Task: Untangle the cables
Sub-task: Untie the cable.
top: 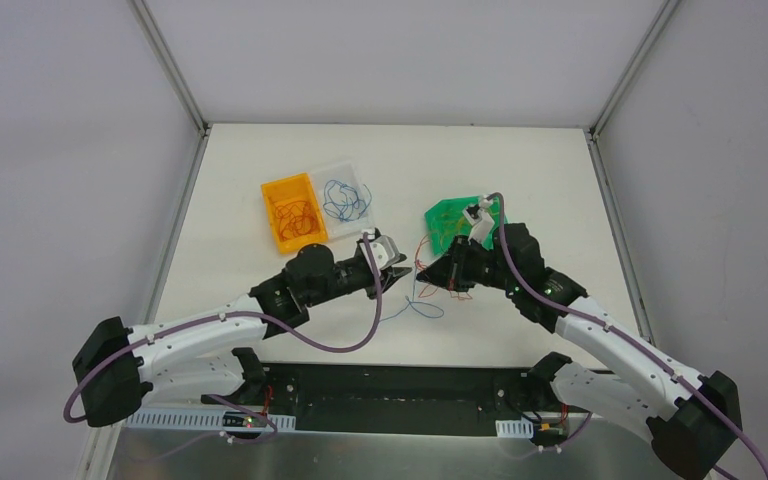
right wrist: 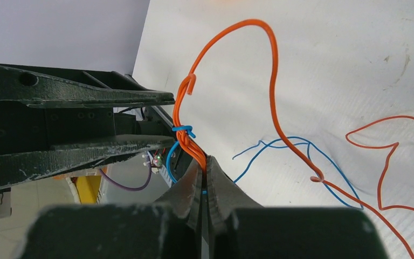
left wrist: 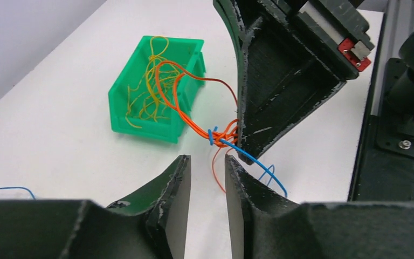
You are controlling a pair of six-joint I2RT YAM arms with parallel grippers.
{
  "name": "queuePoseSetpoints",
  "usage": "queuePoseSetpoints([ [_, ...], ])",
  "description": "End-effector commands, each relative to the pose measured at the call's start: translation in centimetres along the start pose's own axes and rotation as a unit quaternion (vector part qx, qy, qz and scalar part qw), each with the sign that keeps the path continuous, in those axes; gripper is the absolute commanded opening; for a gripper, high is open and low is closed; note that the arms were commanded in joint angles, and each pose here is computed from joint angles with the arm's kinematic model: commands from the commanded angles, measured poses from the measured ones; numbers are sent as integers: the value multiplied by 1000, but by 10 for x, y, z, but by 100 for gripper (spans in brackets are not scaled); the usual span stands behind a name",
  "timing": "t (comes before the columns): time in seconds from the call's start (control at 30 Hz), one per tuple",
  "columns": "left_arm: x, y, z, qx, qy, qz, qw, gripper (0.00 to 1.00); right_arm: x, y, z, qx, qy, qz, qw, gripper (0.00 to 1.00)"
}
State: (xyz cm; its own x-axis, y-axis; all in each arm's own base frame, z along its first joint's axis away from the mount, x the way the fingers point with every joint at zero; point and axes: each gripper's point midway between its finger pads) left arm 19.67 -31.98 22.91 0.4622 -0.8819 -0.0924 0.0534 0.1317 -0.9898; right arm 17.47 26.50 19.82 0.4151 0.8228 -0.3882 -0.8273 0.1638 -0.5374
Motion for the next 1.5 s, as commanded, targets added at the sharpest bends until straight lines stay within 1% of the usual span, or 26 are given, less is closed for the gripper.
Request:
queuePoseSetpoints([
  [0.0,5,-29,11,33,-22,-47,998,28,-5,-10,21,-3,-24,-4,1000,0],
  [0.1,7,-31,9,48,-13,-49,998,26,-6,-9,21,-5,-24,-3,1000,0],
  [0.3,10,-32,-4,72,30,-50,996,27,-6,-9,21,-7,-24,-2,1000,0],
  [0.6,19,-32,-7,73,43,-42,996,26,-6,-7,22,-9,-27,5,1000,0],
  [0.67,21,-31,-7,74,44,-40,995,21,-7,-7,22,-11,-29,5,1000,0],
  [0.8,25,-31,-6,75,45,-33,996,0,-7,-6,23,-14,-31,7,999,0],
  [1.0,25,-30,-7,71,46,-28,996,0,-10,-7,25,-21,-34,2,999,0],
  [1.13,24,-28,6,49,8,-14,999,0,-12,-6,22,-24,-27,2,999,0],
  [1.27,20,-26,31,26,-64,10,998,0,-13,-2,18,-22,-22,6,1000,0],
  [1.4,16,-25,54,13,-127,22,992,0,-15,4,16,-18,-23,13,999,0],
  [1.47,16,-25,53,8,-123,22,992,0,-16,5,13,-17,-17,12,1000,0],
])
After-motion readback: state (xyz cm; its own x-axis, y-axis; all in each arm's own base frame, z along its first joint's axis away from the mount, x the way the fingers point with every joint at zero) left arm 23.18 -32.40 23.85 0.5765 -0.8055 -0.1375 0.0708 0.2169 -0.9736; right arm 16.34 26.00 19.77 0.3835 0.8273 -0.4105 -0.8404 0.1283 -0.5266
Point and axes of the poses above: each gripper's point midway between its finger pads, its own x axis out along the fingers, its own z axis along the line the jaws close on, y = z × x, and after that the axes turned 1 degree about -x, right-handed
